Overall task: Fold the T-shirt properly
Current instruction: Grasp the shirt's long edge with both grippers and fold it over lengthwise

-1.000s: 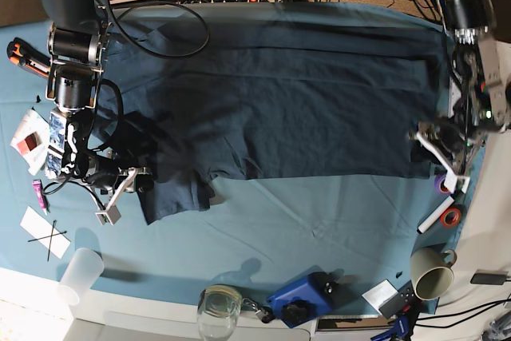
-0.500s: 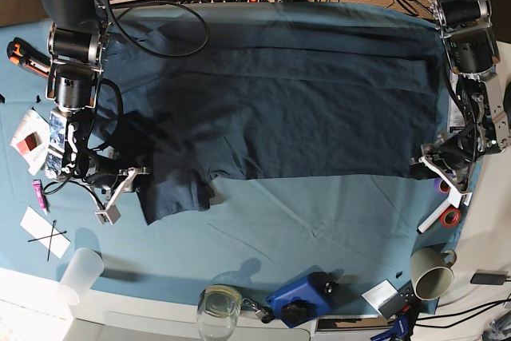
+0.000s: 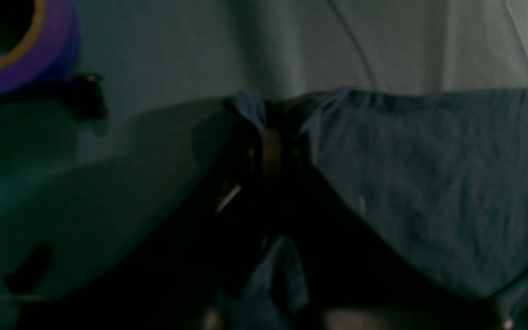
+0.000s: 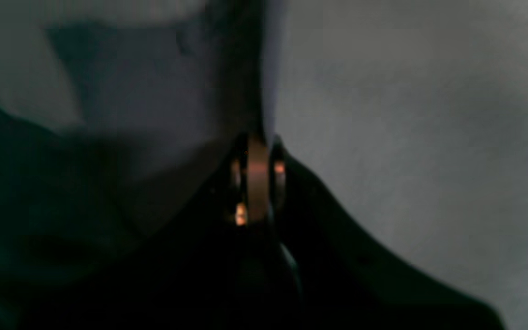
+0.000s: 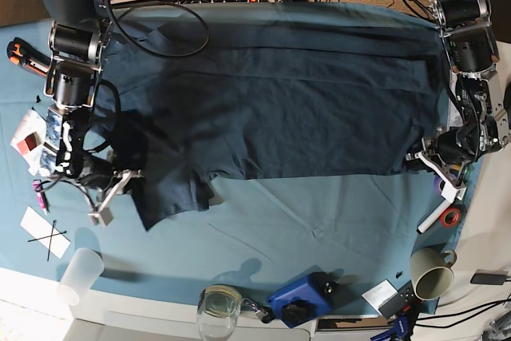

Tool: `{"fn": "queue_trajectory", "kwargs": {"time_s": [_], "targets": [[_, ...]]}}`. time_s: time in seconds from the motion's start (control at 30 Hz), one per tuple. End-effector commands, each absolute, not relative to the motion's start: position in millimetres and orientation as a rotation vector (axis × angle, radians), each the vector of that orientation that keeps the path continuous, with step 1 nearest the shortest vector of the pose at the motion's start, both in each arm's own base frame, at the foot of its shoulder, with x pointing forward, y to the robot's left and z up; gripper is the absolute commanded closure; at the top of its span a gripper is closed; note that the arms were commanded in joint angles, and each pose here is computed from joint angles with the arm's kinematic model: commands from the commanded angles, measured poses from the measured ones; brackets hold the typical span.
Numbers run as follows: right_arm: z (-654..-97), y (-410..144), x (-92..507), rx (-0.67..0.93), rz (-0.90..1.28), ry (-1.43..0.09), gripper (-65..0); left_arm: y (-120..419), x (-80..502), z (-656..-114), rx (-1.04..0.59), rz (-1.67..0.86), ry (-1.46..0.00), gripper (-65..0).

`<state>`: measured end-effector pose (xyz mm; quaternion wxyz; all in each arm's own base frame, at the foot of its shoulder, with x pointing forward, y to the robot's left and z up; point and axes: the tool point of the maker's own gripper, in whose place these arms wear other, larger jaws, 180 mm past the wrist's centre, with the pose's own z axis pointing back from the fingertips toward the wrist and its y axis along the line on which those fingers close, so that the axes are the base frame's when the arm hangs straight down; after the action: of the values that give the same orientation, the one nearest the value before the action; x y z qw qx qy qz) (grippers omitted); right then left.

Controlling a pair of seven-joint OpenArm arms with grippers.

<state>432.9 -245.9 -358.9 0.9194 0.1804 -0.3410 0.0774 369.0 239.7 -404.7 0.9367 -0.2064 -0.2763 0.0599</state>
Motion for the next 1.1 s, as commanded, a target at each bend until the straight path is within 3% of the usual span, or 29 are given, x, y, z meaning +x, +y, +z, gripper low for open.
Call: {"fn": "queue_trajectory", "kwargs": {"time_s": [0.0, 0.23, 0.5, 0.8, 1.07], "targets": [[-327, -253, 451, 0.373, 0.154, -0.792, 0.0, 245, 369, -400, -0.392, 0.101, -0.547, 0.0], [-322, -262, 442, 0.389, 0.126, -0.759, 0.0, 229, 370, -373, -0.449, 0.042, -0.556, 0.0], [-311, -249, 429, 0.54, 0.091, -0.75, 0.0, 236, 365, -354, -0.425, 0.035, -0.552, 0.0], [-284, -231, 396, 0.488, 0.253, -0.833, 0.0, 236, 335, -363, -0.495, 0.075, -0.517, 0.0], [-288, -218, 362, 0.465, 0.329, -0.832, 0.0, 249, 314, -338, -0.54, 0.054, -0.652, 0.0]]}}
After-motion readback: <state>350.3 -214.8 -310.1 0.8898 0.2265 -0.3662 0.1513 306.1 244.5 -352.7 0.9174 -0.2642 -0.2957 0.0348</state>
